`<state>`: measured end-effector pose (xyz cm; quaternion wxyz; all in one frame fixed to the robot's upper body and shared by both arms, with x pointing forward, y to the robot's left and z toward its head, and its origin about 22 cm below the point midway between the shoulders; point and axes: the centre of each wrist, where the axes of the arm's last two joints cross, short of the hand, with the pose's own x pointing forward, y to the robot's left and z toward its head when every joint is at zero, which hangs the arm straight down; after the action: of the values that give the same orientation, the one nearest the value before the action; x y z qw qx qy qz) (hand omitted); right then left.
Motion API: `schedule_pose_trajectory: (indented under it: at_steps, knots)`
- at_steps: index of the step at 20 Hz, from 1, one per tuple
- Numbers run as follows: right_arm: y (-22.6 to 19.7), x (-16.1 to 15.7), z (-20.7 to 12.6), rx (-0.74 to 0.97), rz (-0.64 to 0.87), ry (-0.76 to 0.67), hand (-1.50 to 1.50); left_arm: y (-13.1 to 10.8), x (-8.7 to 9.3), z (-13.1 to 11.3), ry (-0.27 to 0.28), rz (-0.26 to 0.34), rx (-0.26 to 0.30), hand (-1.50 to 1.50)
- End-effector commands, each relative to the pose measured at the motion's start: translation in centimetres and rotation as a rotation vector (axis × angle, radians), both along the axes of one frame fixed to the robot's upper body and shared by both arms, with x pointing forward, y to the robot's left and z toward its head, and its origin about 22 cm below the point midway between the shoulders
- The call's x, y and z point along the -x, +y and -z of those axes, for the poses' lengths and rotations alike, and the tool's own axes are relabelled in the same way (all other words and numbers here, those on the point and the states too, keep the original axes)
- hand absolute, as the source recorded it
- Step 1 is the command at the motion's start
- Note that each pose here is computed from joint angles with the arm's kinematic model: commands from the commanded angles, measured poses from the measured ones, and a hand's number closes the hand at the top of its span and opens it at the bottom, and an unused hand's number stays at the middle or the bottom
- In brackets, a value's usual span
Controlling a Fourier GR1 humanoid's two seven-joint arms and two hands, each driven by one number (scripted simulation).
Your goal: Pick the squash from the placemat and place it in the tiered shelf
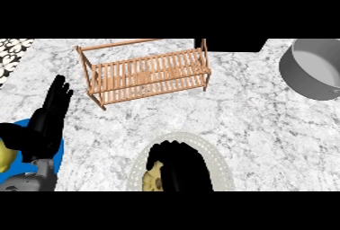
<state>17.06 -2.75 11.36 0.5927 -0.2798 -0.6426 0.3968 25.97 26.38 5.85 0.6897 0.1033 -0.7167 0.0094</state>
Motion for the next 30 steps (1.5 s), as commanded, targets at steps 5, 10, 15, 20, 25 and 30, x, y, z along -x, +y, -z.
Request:
schedule_pose_trajectory:
  at_steps: [5, 10, 15, 20, 25, 30]
  knots:
    - [1.6, -0.1, -6.6, -0.090, 0.224, -0.158, 1.50, -1.4, 0.0, -0.1, -0.005, 0.012, 0.012, 0.00]
    - [2.0, -2.5, -9.9, -0.110, 0.277, -0.177, 1.50, 0.0, 0.5, 0.7, -0.003, -0.002, -0.014, 0.00]
    - [3.6, -5.8, -10.1, -0.120, 0.323, -0.195, 1.50, -0.3, -0.9, -0.2, 0.001, 0.000, -0.002, 0.00]
    - [3.3, -9.2, -10.4, -0.156, 0.361, -0.196, 1.50, 0.3, -0.2, -0.4, 0.004, 0.001, 0.003, 0.00]
    - [4.0, -13.4, -9.9, -0.171, 0.377, -0.226, 1.50, 0.1, -1.0, -0.6, -0.004, 0.021, -0.010, 0.00]
    - [3.7, -15.8, -7.1, -0.193, 0.394, -0.263, 1.50, -0.9, -0.7, -1.1, -0.012, -0.001, 0.005, 0.00]
